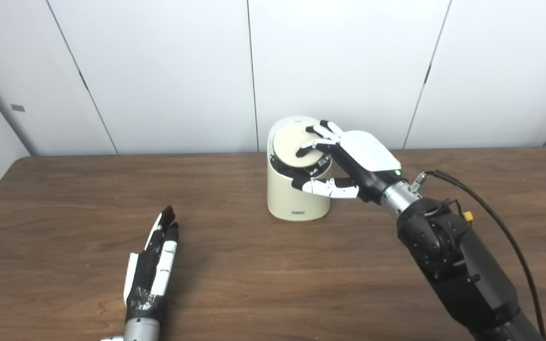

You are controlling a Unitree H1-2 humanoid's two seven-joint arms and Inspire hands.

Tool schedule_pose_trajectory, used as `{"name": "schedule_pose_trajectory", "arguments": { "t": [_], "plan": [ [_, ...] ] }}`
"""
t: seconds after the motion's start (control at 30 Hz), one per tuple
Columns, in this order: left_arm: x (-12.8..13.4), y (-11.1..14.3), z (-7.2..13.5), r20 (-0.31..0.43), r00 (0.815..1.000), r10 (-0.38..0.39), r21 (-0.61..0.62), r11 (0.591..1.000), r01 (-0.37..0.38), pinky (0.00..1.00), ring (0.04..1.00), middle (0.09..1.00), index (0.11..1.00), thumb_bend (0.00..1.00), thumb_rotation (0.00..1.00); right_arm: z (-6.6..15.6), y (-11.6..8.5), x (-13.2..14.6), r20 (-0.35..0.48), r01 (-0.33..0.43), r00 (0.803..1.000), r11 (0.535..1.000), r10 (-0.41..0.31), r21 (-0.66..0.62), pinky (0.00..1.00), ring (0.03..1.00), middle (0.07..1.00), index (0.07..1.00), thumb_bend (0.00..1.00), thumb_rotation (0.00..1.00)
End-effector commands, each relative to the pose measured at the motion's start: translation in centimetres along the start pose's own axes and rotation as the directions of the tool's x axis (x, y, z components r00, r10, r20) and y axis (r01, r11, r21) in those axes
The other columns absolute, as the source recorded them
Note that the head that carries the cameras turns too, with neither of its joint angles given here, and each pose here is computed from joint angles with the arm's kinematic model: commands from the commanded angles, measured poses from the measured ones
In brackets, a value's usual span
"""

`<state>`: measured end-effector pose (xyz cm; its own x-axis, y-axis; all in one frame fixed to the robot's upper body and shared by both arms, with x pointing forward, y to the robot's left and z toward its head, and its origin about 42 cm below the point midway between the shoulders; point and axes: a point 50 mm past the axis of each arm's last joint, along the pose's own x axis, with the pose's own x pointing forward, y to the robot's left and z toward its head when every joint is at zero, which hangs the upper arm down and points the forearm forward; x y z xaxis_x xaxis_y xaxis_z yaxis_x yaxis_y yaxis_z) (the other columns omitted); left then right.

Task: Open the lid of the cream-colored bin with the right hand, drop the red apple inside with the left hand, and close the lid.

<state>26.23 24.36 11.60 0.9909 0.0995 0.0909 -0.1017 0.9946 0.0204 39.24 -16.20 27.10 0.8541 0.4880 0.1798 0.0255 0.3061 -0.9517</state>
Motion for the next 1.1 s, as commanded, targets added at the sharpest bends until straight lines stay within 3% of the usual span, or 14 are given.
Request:
{"name": "schedule_pose_trajectory", "arguments": {
  "t": [0.0,0.23,0.47,0.63,0.83,1.07],
  "plan": [
    [0.2,-0.5,0.9,0.038,0.999,-0.02,-0.013,1.0,0.021,0.93,0.949,0.966,0.973,0.64,0.82,0.3,-1.1,0.4,0.053,0.029,0.998,0.994,-0.023,-0.107,0.95,1.0,0.934,0.694,0.5,0.91],
    [0.1,-0.9,1.2,0.029,0.999,-0.016,-0.041,0.999,0.017,0.94,0.961,0.977,0.979,0.63,0.82,0.7,-0.6,0.8,0.052,-0.019,0.998,0.976,0.031,-0.217,1.0,1.0,0.962,0.688,0.55,0.95],
    [0.1,-0.9,1.3,0.031,0.999,-0.013,-0.038,0.999,0.014,0.95,0.955,0.97,0.972,0.62,0.83,0.6,-0.3,0.8,0.054,-0.012,0.998,0.98,0.023,-0.199,1.0,1.0,0.956,0.694,0.56,0.94],
    [0.1,-0.9,1.3,0.033,0.999,-0.014,-0.037,0.999,0.015,0.95,0.955,0.971,0.975,0.62,0.82,0.7,-1.0,1.0,0.066,0.049,0.997,0.99,-0.041,-0.136,0.99,1.0,0.947,0.736,0.54,0.94],
    [0.1,-0.9,1.3,0.034,0.999,-0.016,-0.038,0.999,0.017,0.94,0.951,0.966,0.974,0.63,0.81,1.3,-3.2,0.9,0.047,0.144,0.989,0.99,-0.144,-0.003,1.0,1.0,0.957,0.793,0.52,0.95],
    [0.1,-0.9,1.0,0.032,0.999,-0.03,-0.03,0.999,0.031,0.98,0.964,0.969,0.981,0.63,0.82,2.0,-6.4,0.2,0.034,0.301,0.952,0.949,-0.305,0.092,0.98,1.0,0.953,0.834,0.5,0.95]
  ]
}}
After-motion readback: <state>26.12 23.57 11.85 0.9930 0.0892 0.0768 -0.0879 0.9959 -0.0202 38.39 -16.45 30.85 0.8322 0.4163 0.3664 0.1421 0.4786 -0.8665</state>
